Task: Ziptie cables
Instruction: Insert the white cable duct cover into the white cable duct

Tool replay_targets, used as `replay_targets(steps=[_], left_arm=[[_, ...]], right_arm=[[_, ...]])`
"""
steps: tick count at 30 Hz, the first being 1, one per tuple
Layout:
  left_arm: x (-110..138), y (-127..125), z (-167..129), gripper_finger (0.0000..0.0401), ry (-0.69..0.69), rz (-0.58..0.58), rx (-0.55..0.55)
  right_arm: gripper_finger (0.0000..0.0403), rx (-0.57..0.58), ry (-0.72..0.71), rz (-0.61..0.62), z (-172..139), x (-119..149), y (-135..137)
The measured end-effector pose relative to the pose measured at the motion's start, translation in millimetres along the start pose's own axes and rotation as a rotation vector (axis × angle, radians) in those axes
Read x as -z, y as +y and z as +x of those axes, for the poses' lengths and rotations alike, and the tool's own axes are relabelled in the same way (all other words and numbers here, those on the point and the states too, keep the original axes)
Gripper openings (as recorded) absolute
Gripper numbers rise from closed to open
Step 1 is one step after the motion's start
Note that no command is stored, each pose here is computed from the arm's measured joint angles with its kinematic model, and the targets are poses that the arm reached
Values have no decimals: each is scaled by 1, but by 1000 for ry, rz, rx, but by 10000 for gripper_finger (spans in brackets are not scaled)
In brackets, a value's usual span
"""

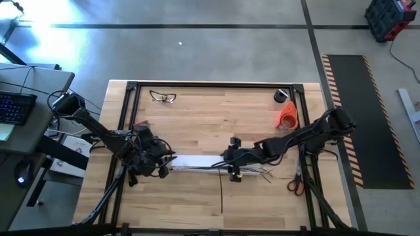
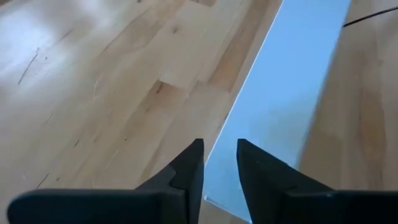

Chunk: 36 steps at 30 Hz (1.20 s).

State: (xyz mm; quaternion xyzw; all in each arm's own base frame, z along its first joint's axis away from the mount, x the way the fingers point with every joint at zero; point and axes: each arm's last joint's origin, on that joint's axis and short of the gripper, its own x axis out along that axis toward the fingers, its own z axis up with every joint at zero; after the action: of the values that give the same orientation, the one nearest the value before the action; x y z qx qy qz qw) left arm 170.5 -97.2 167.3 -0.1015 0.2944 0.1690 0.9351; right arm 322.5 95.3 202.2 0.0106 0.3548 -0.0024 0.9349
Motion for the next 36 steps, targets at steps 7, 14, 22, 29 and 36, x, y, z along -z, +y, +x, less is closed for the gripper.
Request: replay_targets(steps=[7,14,22,29,36], left_arm=[[-1,-1,0,67,3,-6,21],[-7,-8,-1,62,-40,19,97],[-8,-11,0,62,-39,23,128],[0,-14,8,62,-2,43,111],[8,-19,18,62,29,58,104]], right_arm=[[205,4,33,-8,11,7,2],[205,-4,25,-9,11,5,2],[205,-14,36,-27,6,-4,4],[205,-9,47,-16,0,-6,3],[205,-26,65,-2,-4,-5,2]])
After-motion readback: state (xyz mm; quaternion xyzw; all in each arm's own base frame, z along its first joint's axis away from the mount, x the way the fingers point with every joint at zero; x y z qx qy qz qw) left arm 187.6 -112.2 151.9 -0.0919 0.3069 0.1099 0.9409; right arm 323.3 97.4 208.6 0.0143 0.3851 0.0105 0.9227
